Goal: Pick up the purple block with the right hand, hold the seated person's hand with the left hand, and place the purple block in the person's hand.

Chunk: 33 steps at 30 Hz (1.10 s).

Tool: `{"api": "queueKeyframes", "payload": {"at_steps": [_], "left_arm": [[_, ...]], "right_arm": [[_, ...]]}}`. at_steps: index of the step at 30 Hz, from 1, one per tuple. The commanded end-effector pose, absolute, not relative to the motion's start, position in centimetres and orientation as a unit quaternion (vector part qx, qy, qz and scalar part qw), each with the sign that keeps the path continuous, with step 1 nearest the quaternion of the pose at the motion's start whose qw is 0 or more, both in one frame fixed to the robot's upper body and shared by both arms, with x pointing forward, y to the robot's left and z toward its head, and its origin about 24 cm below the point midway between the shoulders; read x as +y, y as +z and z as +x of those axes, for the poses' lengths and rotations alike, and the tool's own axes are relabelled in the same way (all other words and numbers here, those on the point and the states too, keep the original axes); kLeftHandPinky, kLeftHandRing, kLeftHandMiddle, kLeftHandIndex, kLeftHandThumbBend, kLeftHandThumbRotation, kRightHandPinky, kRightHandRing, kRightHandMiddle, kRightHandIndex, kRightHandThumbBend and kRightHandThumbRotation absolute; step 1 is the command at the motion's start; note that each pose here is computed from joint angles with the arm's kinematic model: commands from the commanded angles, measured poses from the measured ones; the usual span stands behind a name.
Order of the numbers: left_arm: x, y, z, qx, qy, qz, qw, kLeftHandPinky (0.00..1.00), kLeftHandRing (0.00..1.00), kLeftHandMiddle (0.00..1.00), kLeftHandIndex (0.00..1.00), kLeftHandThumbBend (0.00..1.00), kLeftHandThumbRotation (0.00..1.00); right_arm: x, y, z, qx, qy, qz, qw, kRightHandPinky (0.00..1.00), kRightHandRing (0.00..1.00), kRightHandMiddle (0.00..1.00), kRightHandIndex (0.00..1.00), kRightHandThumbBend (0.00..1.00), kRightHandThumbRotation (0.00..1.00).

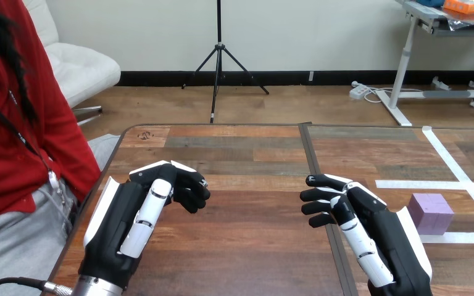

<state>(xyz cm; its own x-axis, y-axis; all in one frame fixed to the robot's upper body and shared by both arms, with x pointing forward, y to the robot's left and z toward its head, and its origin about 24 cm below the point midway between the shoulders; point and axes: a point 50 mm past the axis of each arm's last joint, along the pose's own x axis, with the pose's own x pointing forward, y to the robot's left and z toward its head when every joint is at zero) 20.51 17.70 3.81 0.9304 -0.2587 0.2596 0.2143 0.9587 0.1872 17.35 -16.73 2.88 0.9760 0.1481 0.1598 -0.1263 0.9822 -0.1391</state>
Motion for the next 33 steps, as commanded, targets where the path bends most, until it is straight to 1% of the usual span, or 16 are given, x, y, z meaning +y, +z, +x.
{"api": "queueKeyframes", "payload": {"at_steps": [1, 19, 26, 33], "left_arm": [[17.8, 5.8, 21.6, -0.189, -0.121, 0.090, 0.970, 0.45, 0.49, 0.51, 0.49, 0.33, 1.00], [17.8, 5.9, 21.8, -0.187, -0.119, 0.093, 0.971, 0.43, 0.49, 0.51, 0.49, 0.33, 1.00], [17.8, 5.9, 22.0, -0.187, -0.118, 0.092, 0.971, 0.42, 0.48, 0.51, 0.49, 0.34, 0.99], [17.7, 6.0, 22.1, -0.189, -0.119, 0.093, 0.970, 0.41, 0.48, 0.51, 0.49, 0.32, 0.99]], "right_arm": [[-16.7, 4.8, 18.3, -0.135, 0.073, -0.073, 0.986, 0.58, 0.64, 0.68, 0.71, 0.58, 0.82], [-16.8, 4.6, 18.8, -0.131, 0.073, -0.085, 0.985, 0.58, 0.65, 0.68, 0.71, 0.57, 0.81], [-17.6, 4.9, 20.0, -0.129, 0.067, -0.146, 0.979, 0.59, 0.66, 0.70, 0.72, 0.56, 0.82], [-18.8, 5.5, 21.7, -0.126, 0.058, -0.218, 0.966, 0.66, 0.72, 0.75, 0.76, 0.59, 0.86]]}}
